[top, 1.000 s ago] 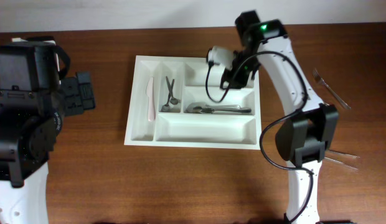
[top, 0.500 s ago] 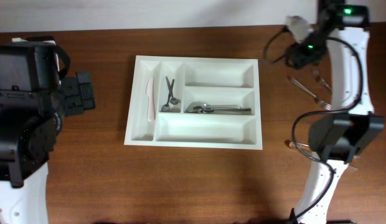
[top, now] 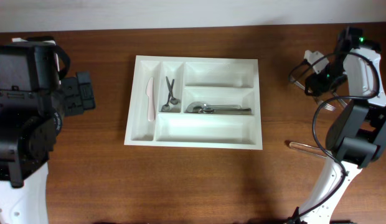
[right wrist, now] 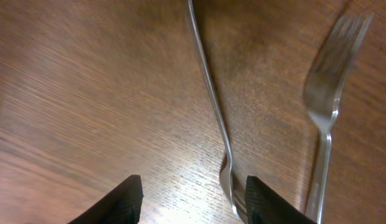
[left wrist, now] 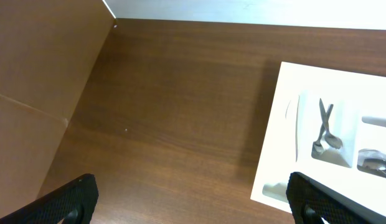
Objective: Pack container
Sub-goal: 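Lift the spoon with the right gripper and place it in the middle compartment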
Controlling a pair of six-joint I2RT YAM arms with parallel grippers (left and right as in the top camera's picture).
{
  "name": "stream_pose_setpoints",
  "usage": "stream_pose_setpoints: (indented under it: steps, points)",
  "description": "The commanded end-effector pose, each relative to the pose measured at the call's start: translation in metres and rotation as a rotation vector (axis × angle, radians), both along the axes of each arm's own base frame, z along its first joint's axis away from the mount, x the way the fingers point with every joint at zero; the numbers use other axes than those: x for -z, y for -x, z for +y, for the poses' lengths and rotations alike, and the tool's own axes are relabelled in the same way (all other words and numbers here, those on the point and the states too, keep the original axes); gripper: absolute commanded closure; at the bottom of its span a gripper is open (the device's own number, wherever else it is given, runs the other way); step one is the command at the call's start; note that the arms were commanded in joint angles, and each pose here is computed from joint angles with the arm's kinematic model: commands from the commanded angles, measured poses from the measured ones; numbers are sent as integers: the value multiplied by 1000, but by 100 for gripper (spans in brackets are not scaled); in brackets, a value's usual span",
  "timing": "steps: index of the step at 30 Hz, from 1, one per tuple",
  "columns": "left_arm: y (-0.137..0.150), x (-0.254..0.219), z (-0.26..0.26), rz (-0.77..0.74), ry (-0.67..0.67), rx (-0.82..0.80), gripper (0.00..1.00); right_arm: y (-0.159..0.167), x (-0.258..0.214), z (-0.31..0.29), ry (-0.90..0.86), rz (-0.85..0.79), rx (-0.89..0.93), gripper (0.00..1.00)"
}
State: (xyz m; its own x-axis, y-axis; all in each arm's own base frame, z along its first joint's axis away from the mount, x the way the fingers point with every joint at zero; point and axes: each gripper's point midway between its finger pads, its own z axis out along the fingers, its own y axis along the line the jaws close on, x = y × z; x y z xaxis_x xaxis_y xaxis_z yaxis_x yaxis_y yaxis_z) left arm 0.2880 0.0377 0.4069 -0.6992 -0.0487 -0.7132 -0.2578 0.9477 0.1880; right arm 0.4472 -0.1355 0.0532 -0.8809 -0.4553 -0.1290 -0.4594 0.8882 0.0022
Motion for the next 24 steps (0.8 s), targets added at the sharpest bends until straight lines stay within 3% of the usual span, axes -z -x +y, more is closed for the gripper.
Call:
stream_pose_setpoints:
  steps: [1, 12, 24]
  points:
    - [2, -4, 4, -13, -12, -10, 1, 3, 8, -7, 12, -5, -22, 48]
    - [2, -5, 4, -14, -12, -10, 1, -10, 16, -18, 43, -71, -58, 51]
    - [2, -4, 4, -13, -12, -10, 1, 0, 48, -14, 38, -54, -79, 53]
